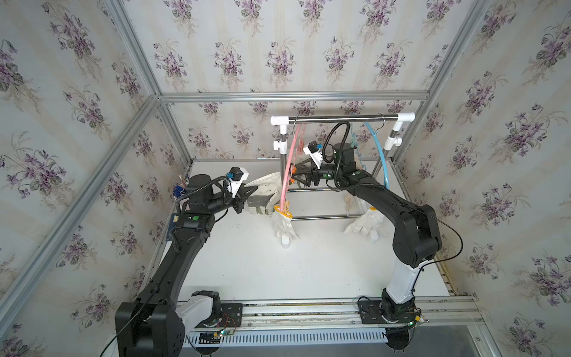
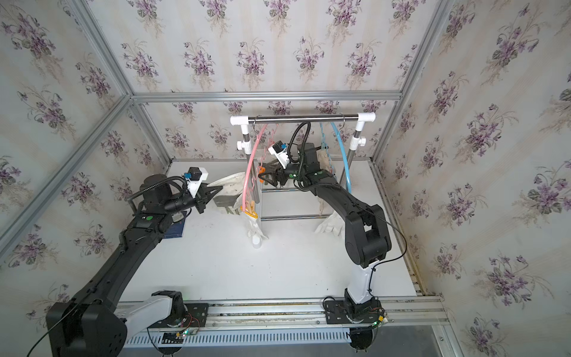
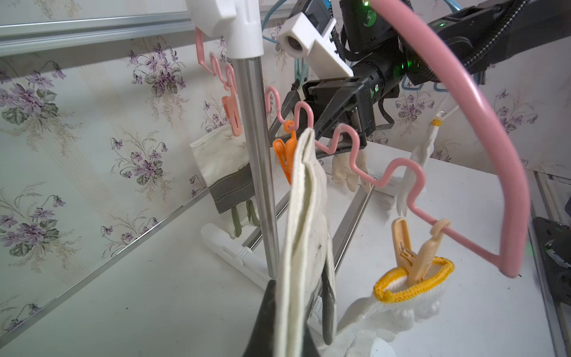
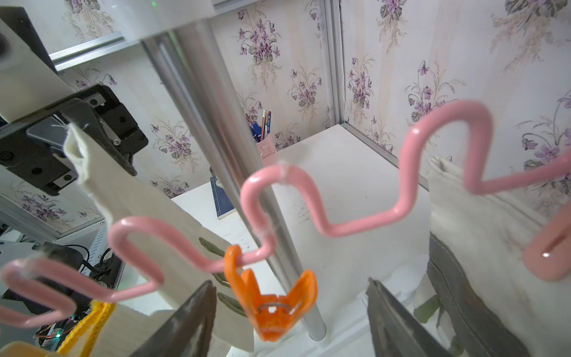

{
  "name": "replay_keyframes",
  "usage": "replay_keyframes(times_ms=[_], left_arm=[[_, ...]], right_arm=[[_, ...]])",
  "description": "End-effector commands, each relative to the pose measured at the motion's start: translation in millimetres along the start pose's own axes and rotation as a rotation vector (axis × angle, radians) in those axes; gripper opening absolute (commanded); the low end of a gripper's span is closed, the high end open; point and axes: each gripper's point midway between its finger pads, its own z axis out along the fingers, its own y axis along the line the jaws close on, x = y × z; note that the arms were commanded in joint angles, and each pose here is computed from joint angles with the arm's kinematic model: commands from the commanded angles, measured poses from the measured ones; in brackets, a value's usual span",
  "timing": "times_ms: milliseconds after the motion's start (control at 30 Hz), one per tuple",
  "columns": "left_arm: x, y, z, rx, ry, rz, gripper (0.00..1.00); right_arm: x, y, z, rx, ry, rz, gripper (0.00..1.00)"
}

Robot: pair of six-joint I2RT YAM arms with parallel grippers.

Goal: Clip the gloves onto a hanger to dry
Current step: Open the clamp at the hanger.

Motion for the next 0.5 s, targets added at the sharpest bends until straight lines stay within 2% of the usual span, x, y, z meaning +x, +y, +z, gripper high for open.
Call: replay_keyframes(times_ms=[0, 467], left_arm=[[-5.4, 1.0, 2.6, 0.003, -0.021, 0.046, 0.0], [7.0, -0.2, 13.8, 0.017, 0.013, 0.049, 0.0]], right_arm=[[-4.1, 2.0, 1.9, -0.031, -0.014, -0.007, 0.76], [-10.3, 2.7, 6.0, -0.064, -0.027, 0.008, 0.64]])
